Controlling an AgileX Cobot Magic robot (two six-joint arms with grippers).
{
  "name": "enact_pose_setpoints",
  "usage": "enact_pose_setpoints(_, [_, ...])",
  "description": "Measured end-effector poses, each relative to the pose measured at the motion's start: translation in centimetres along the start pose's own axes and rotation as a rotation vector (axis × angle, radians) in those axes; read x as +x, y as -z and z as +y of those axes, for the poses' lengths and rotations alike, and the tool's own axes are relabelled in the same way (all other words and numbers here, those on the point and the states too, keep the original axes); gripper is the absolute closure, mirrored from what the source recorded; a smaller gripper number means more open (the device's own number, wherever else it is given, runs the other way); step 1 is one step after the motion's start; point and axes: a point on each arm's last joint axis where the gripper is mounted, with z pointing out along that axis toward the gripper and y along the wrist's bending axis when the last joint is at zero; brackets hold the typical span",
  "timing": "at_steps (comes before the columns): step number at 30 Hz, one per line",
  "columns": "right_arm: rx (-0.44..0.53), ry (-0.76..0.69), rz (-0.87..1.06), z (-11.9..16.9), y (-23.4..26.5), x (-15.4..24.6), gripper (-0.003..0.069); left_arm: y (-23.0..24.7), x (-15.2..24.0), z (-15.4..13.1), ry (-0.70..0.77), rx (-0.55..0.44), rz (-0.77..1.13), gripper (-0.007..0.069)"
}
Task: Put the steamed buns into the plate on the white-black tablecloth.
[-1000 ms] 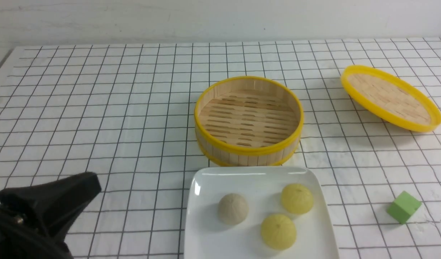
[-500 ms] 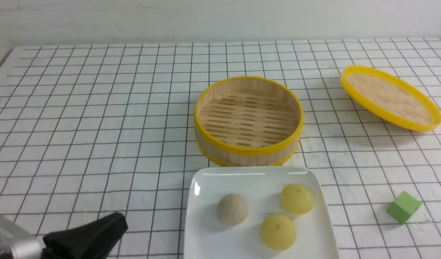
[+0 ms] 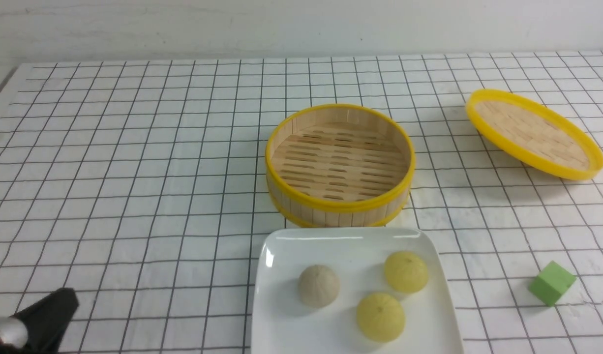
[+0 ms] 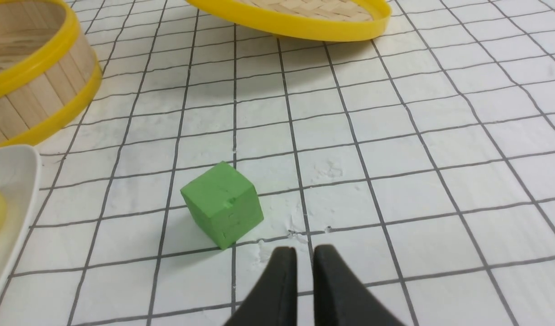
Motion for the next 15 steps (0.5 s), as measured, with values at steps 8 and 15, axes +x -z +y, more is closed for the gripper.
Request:
enact_pose_setpoints(8, [0.0,0.0,0.0,0.0,0.0,0.0,0.057,1.7,3.3,1.6,-0.006,-0.217,0.052,0.0608])
enact_pose_setpoints(15, [0.001,0.0,-0.001,0.0,0.0,0.0,0.0566,1.8,3.6,1.9,0.001,-0.249,0.085,0.0606])
